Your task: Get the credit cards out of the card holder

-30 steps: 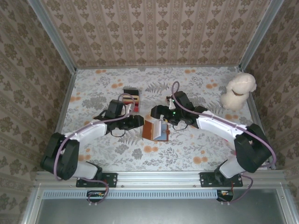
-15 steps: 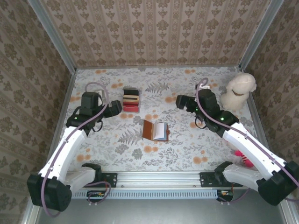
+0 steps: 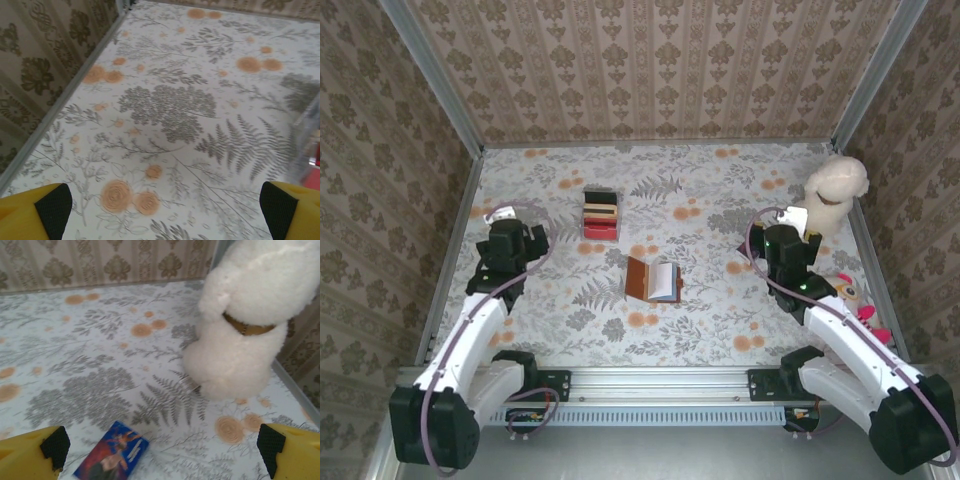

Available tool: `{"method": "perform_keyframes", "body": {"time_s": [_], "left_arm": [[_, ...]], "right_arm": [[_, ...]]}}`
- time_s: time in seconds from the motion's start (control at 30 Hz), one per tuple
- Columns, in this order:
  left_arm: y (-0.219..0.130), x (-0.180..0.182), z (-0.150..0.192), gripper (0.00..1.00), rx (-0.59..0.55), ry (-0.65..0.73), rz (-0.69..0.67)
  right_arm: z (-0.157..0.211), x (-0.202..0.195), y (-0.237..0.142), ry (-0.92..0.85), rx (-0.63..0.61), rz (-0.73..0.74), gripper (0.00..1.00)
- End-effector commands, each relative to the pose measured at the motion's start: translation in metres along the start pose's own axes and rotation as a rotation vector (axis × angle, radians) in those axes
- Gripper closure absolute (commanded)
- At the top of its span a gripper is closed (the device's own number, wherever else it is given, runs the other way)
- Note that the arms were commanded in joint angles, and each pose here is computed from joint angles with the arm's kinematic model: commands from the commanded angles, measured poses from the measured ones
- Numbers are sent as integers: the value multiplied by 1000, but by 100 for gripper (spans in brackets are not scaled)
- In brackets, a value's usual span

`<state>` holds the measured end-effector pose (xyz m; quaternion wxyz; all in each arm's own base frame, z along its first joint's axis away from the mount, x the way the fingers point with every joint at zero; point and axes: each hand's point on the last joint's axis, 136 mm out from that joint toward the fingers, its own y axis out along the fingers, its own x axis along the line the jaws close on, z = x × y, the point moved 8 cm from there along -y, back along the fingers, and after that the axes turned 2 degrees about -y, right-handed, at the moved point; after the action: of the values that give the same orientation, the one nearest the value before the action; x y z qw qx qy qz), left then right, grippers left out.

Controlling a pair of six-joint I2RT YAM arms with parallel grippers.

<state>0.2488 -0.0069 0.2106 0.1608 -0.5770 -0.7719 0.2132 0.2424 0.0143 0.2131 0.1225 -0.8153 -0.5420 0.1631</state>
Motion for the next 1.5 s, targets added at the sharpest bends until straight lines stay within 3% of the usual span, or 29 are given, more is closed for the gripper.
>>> {"method": "perform_keyframes", "body": {"time_s": [0.0, 0.13, 0.4, 0.77, 1.13, 1.47], "left_arm": [[16, 6, -5, 0, -115, 29, -57], [38, -6, 11, 0, -139, 127, 87], [67, -10, 12, 0, -172, 139, 187], [81, -12, 33, 0, -283, 168, 314], [102, -13, 41, 0, -236, 160, 290], [108, -19, 37, 0, -190, 188, 238]], "right_arm": [[-3, -17, 15, 71, -117, 134, 0], [14, -22, 42, 114, -77, 95, 0], [32, -15, 70, 106, -21, 21, 0], [27, 9, 91, 24, -80, -131, 0], [48, 27, 105, -23, -87, -266, 0], [48, 27, 107, -22, -76, -275, 0]]}}
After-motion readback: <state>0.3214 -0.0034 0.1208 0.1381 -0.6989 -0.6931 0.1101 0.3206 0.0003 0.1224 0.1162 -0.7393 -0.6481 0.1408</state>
